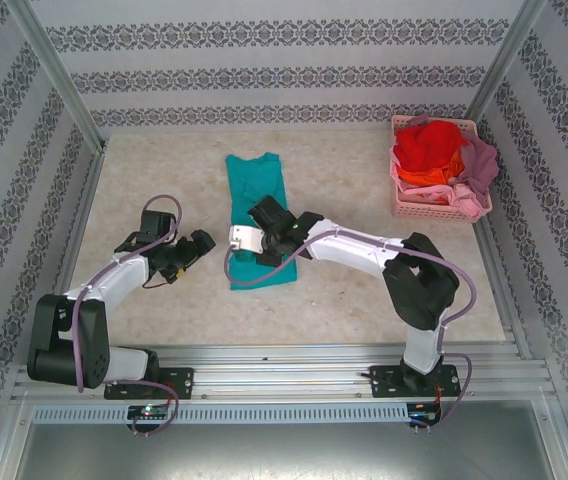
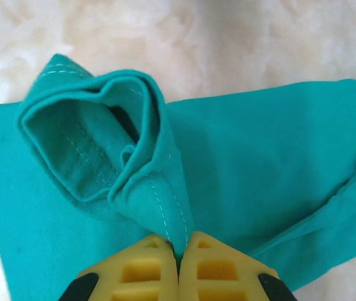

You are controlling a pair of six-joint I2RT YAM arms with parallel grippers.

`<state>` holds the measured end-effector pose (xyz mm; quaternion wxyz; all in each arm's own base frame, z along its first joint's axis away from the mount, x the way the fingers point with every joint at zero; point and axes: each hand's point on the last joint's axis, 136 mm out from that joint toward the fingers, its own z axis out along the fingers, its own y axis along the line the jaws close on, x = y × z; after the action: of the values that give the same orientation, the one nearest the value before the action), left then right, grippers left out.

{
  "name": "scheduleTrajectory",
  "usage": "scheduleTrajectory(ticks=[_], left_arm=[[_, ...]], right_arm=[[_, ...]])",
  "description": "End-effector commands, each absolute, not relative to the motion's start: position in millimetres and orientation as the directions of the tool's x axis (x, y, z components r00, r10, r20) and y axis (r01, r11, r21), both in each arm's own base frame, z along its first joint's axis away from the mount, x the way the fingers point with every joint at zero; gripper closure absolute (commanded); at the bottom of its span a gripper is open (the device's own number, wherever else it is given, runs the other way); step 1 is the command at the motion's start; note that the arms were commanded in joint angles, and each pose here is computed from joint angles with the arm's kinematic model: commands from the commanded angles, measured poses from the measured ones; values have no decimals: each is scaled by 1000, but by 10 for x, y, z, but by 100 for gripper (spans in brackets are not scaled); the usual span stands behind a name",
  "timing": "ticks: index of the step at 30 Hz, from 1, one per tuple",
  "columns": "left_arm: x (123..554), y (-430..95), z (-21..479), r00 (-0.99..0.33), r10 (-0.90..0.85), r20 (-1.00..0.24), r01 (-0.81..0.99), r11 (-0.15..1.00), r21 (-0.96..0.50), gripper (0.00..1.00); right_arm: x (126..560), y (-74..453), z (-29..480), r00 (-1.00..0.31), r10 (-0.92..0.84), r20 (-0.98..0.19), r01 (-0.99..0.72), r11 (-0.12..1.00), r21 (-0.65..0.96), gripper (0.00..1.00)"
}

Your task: Fold and stack the t-shirts

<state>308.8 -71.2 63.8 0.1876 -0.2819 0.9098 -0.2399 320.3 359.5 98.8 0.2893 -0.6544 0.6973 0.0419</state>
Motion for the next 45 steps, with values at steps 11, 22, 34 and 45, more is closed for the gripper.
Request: scheduleTrajectory(ticks=[11,22,34,45], left_arm=[[3124,-780,838,-771,-574,-277,-316,722,-616,0],[3135,-819,840,-778,-564,-279,-294,718,-631,0],[3207,-891,796,-785,-555,-276,-274,710,-648,0],[3264,-952,809,-794,-541,-279,-253,710,-657,0]], right_arm=[[4022,3556,1209,-1,-876,-483,-871,238,-430,100],[4367,3561,1176,-10,-879,-477,-847,261,-464,100],[4551,3657,1198,-12,-863,-506,-833,288,-472,100],[4684,3691,1088,-29,-858,-513,-835,302,-459,100]])
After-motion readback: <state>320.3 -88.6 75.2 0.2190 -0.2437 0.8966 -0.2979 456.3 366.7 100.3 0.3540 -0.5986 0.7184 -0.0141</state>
